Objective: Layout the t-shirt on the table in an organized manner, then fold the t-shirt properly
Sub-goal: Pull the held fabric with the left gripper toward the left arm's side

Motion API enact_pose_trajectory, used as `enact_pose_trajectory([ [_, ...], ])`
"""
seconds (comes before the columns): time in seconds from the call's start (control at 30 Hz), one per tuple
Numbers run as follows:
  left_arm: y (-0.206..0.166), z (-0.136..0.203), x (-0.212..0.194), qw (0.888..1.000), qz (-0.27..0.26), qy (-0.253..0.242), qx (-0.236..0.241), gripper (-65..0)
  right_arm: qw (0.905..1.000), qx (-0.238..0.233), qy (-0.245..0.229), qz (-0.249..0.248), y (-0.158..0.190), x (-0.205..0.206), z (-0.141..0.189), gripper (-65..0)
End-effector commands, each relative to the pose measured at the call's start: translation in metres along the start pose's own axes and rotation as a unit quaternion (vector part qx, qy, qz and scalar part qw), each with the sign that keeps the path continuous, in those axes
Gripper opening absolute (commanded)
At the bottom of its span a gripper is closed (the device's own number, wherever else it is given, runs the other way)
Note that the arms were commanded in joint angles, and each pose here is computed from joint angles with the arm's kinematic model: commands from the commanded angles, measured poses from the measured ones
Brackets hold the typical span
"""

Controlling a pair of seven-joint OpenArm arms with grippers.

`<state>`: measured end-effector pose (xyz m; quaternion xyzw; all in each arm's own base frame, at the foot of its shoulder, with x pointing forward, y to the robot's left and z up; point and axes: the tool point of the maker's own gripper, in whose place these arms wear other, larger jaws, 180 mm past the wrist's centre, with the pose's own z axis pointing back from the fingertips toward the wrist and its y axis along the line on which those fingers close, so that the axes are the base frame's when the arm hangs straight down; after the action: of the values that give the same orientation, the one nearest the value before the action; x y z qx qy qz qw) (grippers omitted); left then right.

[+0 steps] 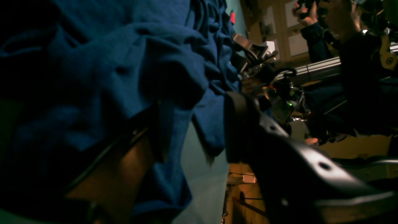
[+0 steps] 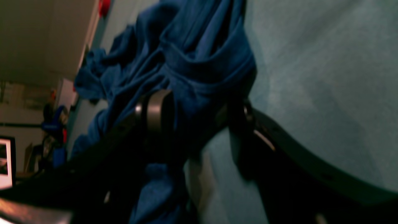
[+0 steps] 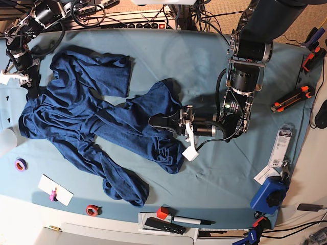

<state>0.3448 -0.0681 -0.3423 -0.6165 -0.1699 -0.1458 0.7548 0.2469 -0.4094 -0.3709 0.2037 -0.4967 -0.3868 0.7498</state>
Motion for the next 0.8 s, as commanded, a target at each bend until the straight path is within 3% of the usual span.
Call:
enact_pose_trajectory([
  [0.0, -0.013, 0.001, 0.022, 1.0, -0.024, -0.016, -0.013, -37.7, 0.9998, 0.007, -0.016, 0.003, 0.006, 0.012, -0.001, -37.3],
  [0.2, -0.013, 0.001, 0.022, 1.0, -0.024, -0.016, -0.013, -37.7, 0.9995, 0.021, -0.025, 0.001, 0.021, 0.017, -0.014, -38.3],
  [0.23, -0.013, 0.002, 0.023, 0.999, -0.025, -0.016, -0.011, -37.7, 0.9995, 0.02, -0.022, 0.005, 0.023, 0.018, -0.016, -44.1],
  [0.3, -0.009, 0.009, 0.026, 0.999, -0.028, -0.018, -0.004, -37.7, 0.9996, 0.02, -0.018, 0.01, 0.024, 0.018, -0.018, -62.5],
  [0.33, -0.007, 0.014, 0.028, 0.999, -0.03, -0.019, 0.003, -37.7, 0.9996, 0.019, -0.016, 0.012, 0.024, 0.017, -0.018, -65.0],
  [0.5, 0.013, 0.053, 0.036, 0.998, -0.034, -0.031, 0.046, -37.7, 0.9989, -0.013, -0.002, 0.044, 0.012, 0.023, -0.015, -65.0],
  [0.77, 0.035, 0.091, 0.025, 0.996, -0.02, -0.034, 0.086, -37.7, 0.9923, -0.05, -0.019, 0.112, 0.004, 0.081, 0.003, -65.0],
])
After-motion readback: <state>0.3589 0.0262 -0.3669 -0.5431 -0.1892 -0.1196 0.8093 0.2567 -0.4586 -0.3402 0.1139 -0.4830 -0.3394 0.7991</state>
